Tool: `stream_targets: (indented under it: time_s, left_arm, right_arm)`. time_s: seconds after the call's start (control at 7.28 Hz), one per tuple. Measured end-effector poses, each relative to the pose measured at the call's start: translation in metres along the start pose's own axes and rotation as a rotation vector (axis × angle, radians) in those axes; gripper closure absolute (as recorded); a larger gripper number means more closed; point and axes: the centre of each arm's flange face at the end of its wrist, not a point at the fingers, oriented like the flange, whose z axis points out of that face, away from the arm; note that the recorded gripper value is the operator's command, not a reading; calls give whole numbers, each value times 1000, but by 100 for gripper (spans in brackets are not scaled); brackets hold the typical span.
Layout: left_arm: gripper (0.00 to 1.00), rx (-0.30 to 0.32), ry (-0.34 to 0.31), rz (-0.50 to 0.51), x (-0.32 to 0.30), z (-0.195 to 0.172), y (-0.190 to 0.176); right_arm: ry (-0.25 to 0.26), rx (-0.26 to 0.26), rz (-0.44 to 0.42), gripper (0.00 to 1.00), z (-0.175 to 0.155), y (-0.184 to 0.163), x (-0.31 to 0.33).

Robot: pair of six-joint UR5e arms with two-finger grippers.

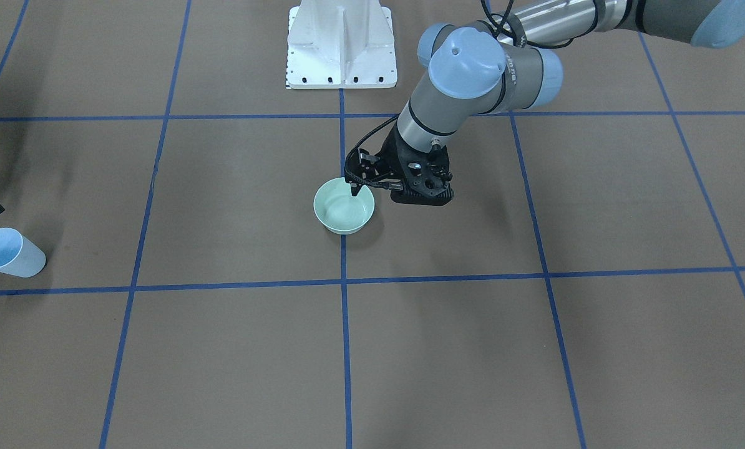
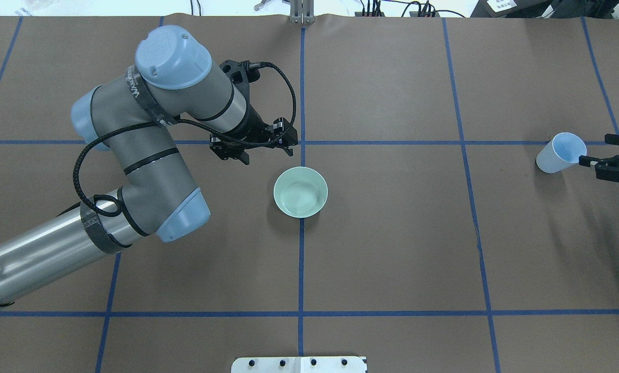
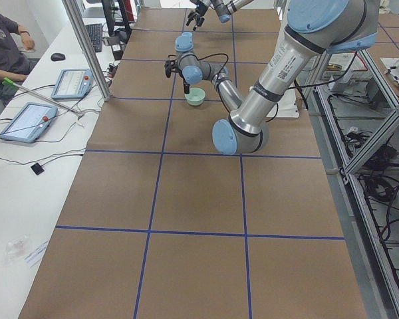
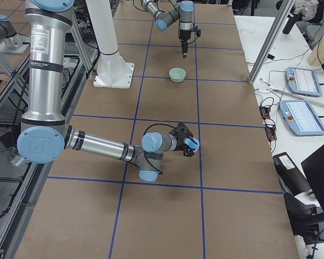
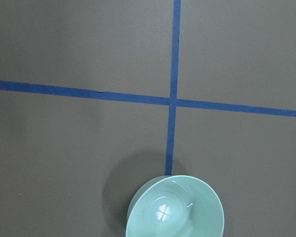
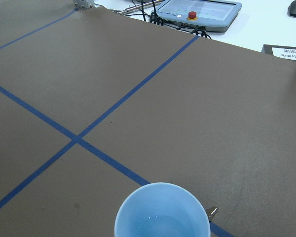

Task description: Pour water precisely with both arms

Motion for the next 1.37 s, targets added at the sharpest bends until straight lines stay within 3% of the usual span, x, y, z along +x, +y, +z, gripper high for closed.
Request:
stream_targets:
  time_s: [1.37]
  left_arm:
    - [1,0,-1,-17,-2,0,0]
  right_arm:
    - [26,-23,-17,3,42,18,-4]
